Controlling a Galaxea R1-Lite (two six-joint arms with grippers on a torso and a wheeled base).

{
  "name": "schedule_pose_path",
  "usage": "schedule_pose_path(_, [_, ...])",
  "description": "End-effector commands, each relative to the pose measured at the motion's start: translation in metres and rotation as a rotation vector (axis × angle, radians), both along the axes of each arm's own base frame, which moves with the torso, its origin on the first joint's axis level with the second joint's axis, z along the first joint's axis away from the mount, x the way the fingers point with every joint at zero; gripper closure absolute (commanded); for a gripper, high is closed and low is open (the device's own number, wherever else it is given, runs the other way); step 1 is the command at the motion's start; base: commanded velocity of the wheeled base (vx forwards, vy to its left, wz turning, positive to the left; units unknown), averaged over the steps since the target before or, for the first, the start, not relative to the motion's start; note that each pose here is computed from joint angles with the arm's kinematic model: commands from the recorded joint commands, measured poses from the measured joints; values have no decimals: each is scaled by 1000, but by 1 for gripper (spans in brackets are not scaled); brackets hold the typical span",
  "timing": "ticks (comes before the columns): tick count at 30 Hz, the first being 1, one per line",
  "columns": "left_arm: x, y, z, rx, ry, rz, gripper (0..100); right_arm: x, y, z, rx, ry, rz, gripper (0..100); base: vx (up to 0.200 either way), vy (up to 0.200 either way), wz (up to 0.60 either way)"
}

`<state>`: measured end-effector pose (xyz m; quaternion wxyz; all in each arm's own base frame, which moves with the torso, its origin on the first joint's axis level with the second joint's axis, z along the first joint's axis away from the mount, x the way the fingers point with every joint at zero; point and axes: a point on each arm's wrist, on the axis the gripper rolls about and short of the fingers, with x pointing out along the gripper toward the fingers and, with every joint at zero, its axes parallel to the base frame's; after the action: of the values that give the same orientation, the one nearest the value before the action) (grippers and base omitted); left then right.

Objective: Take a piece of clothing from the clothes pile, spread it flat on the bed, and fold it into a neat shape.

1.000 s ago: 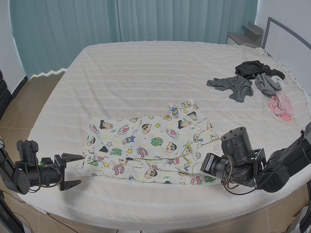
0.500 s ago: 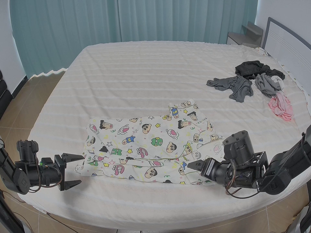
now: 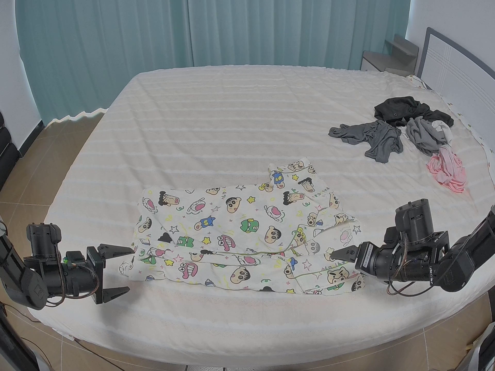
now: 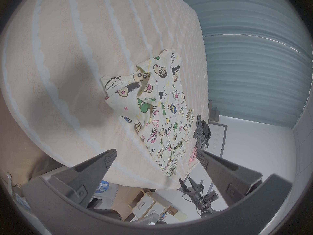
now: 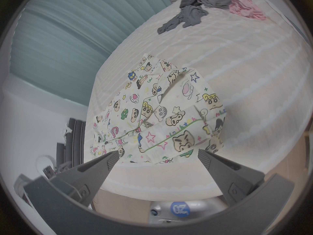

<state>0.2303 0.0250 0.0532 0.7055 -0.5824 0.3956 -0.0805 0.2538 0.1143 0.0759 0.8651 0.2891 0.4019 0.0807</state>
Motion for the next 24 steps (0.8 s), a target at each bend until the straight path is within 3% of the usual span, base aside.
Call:
schedule_pose_path(1, [0, 0, 0, -1, 1, 0, 0, 9, -25, -27, -58, 36, 14, 0, 0, 0, 0])
schedule_pose_path(11, [0, 0, 0, 0, 1, 0, 0, 33, -25, -63, -90, 13, 24, 0, 0, 0, 0])
schedule_pose_path(21, [0, 0, 0, 2, -2, -3, 0, 36, -22, -62, -82, -14, 27, 0, 0, 0, 0])
schedule_pose_path(22, [0, 0, 0, 3, -3, -3, 0, 36, -22, -62, -84, -14, 26, 100, 0, 0, 0])
schedule_pose_path(24, [0, 0, 0, 3, -3, -3, 0, 36, -22, -61, -88, -19, 20, 100, 0, 0, 0])
